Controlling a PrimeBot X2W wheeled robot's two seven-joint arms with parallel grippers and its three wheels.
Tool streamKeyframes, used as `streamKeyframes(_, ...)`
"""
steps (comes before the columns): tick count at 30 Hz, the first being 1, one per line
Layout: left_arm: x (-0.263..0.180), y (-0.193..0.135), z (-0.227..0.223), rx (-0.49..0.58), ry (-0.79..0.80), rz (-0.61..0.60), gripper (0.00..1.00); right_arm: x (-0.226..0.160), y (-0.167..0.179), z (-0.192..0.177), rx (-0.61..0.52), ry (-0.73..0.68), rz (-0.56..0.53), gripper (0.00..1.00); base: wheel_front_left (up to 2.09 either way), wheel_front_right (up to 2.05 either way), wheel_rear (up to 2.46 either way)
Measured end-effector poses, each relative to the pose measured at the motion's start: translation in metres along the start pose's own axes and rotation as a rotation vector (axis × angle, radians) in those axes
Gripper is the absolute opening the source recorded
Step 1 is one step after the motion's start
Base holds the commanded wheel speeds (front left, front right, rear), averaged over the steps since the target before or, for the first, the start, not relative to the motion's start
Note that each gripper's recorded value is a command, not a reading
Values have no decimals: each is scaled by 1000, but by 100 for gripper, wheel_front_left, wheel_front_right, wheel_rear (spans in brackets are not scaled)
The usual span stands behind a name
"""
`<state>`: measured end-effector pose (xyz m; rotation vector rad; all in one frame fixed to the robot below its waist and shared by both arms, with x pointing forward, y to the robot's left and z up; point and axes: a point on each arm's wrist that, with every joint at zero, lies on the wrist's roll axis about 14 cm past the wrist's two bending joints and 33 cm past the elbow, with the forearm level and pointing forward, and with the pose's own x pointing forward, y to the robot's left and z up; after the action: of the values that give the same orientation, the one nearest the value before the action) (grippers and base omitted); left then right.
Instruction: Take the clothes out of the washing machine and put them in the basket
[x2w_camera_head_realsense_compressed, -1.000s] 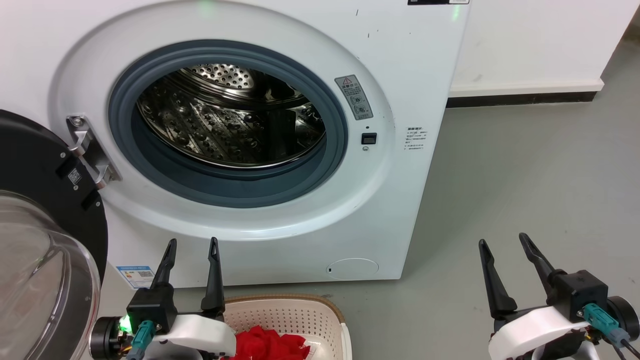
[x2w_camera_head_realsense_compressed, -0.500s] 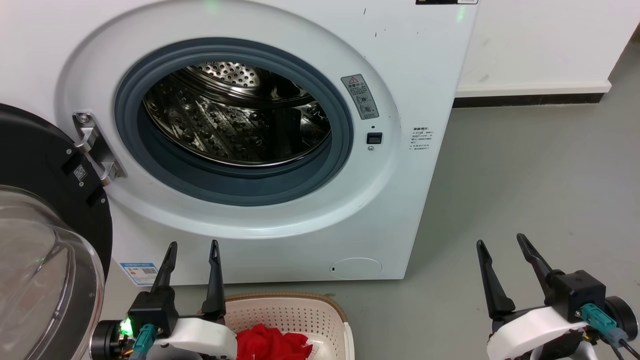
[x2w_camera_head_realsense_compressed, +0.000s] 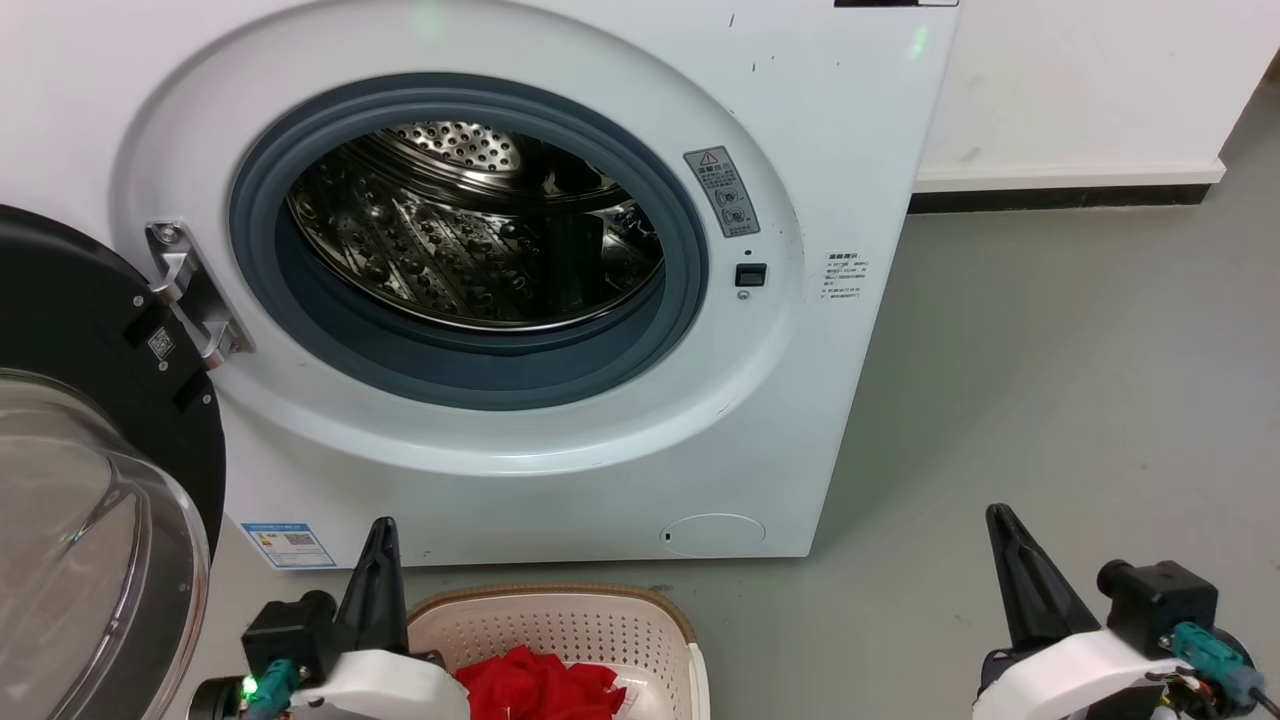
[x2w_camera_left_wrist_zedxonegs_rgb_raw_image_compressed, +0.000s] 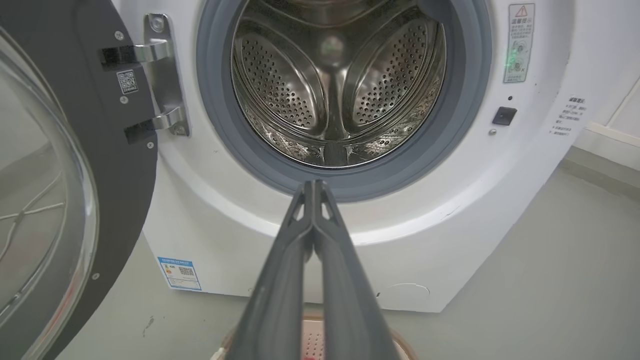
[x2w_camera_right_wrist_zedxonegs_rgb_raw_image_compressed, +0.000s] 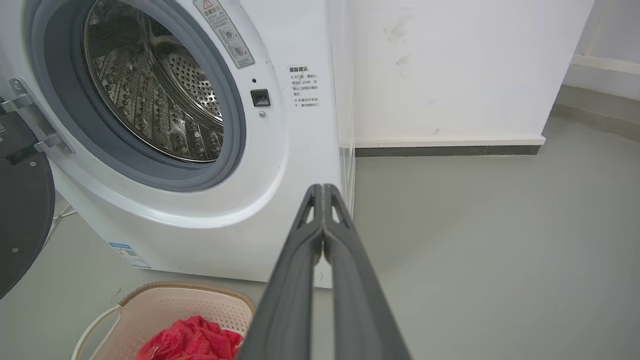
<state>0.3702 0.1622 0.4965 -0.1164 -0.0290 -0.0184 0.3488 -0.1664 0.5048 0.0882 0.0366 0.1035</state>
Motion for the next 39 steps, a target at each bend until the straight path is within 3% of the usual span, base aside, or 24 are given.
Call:
streamKeyframes(19,2,15,-8,-355,63,68,0,6,-9,-3,371,-5,-25,0,0,0,0)
streamKeyframes(39,6,23,-10,-658,89,97,0,13,-17,-2,677,-22,-46,0,0,0,0)
